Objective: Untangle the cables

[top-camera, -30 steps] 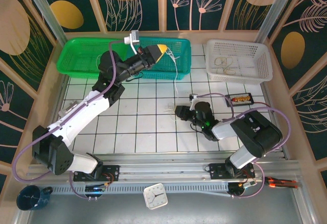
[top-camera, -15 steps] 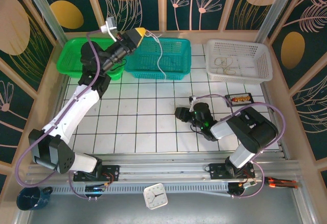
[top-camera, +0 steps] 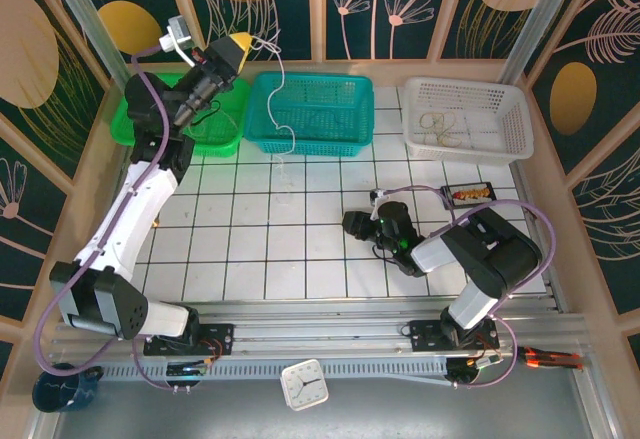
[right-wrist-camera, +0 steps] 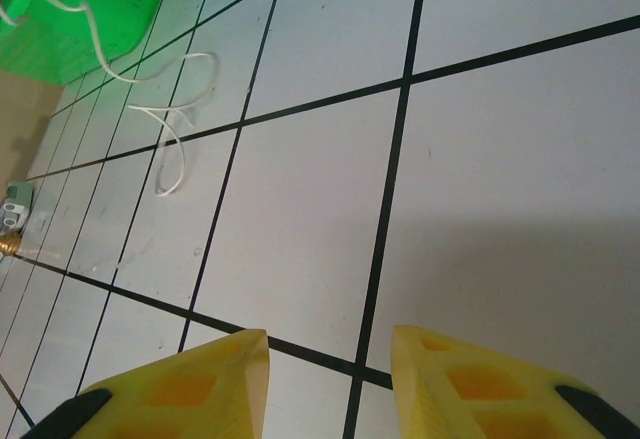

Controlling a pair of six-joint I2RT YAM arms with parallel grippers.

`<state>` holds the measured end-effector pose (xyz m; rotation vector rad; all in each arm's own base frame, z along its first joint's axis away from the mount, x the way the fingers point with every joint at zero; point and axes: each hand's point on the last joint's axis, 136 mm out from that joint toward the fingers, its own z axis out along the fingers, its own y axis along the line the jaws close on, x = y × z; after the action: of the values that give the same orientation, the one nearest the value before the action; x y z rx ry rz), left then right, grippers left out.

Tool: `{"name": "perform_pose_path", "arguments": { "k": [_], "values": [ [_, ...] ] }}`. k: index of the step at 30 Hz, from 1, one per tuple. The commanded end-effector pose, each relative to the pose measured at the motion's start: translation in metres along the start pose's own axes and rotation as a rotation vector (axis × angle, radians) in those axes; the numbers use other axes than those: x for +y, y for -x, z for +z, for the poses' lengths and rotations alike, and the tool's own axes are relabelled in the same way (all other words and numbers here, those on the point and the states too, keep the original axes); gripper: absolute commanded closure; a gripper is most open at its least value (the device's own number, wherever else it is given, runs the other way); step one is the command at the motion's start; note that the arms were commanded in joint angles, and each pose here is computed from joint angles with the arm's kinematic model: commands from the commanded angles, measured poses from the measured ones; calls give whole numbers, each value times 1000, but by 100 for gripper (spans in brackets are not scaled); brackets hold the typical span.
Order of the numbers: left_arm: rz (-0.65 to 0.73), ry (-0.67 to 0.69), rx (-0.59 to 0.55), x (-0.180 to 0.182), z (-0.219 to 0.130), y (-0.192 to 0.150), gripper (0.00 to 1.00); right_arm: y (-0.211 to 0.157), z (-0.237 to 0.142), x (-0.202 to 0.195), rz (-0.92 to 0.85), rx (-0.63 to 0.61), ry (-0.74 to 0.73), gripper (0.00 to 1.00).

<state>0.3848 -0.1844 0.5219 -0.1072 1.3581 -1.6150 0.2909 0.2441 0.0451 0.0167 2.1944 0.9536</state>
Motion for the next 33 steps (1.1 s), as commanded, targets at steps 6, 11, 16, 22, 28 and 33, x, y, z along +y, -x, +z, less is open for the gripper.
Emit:
{"name": "perform_pose_path", "arguments": {
  "k": [6, 11, 16, 22, 28, 33],
  "values": [
    [0, -87, 17, -35, -3, 3, 100, 29, 7, 43, -90, -33, 86, 48],
    [-11, -130, 12, -54, -6, 6, 100, 45, 18, 75, -168, -56, 147, 41],
    [5, -169, -5, -79, -10, 13, 100, 53, 33, 102, -230, -65, 200, 37],
    [19, -220, -18, -108, -13, 20, 100, 49, 49, 126, -279, -65, 259, 36],
    [23, -255, -20, -128, -14, 22, 100, 46, 60, 146, -281, -82, 304, 35],
    [26, -268, -21, -137, -14, 24, 100, 48, 61, 163, -282, -113, 341, 31]
  ]
}}
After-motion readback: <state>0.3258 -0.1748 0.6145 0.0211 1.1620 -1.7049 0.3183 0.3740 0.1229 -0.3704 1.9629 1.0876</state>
